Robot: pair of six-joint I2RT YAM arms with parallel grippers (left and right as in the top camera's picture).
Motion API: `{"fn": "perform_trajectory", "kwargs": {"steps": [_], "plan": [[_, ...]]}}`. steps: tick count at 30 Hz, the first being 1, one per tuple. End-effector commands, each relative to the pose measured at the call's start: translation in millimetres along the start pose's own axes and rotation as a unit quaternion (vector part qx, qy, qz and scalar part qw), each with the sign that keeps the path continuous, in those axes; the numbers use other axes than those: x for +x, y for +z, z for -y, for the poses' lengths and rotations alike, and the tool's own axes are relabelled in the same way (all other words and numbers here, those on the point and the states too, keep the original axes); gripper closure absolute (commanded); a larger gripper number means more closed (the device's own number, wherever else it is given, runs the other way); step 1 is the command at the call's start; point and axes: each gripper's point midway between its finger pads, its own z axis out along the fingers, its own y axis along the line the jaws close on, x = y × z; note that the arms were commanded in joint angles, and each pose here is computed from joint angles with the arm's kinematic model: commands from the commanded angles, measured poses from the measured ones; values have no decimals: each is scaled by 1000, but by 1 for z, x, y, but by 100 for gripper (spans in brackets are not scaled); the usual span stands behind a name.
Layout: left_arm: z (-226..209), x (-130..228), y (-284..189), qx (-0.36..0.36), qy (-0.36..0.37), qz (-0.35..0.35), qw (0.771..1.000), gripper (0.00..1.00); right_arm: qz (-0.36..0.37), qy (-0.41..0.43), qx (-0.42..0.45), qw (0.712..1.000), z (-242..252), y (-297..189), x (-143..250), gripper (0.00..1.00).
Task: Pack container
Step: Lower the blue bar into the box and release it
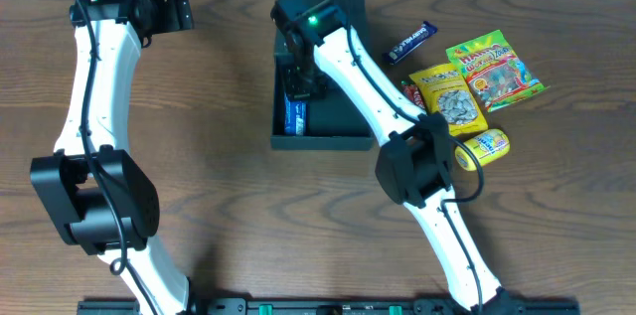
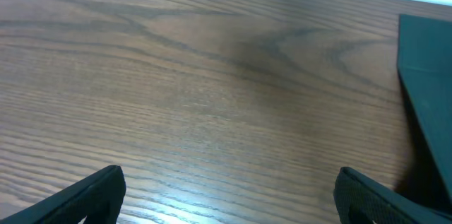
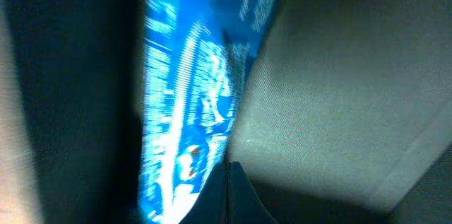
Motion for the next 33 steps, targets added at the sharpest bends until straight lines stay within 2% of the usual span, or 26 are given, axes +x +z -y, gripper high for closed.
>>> {"fn": "perform_trajectory", "kwargs": {"steps": [1,5,10,22,33], "plan": [[3,-3,-3,9,5,3,1000,5,-25,-3,22,999,12,14,11,99],[3,-3,-3,9,6,3,1000,4,-39,2,22,999,14,28,17,99],[3,-2,-3,9,6,2,1000,4,-45,-26,-56,997,-16,35,18,98],[3,0,-3,9,5,-1,1000,4,-32,-35,-93,995,-28,33,9,99],[11,10,-3,32,5,-22,999,5,-34,-46,-76,996,-14,27,9,99]]}}
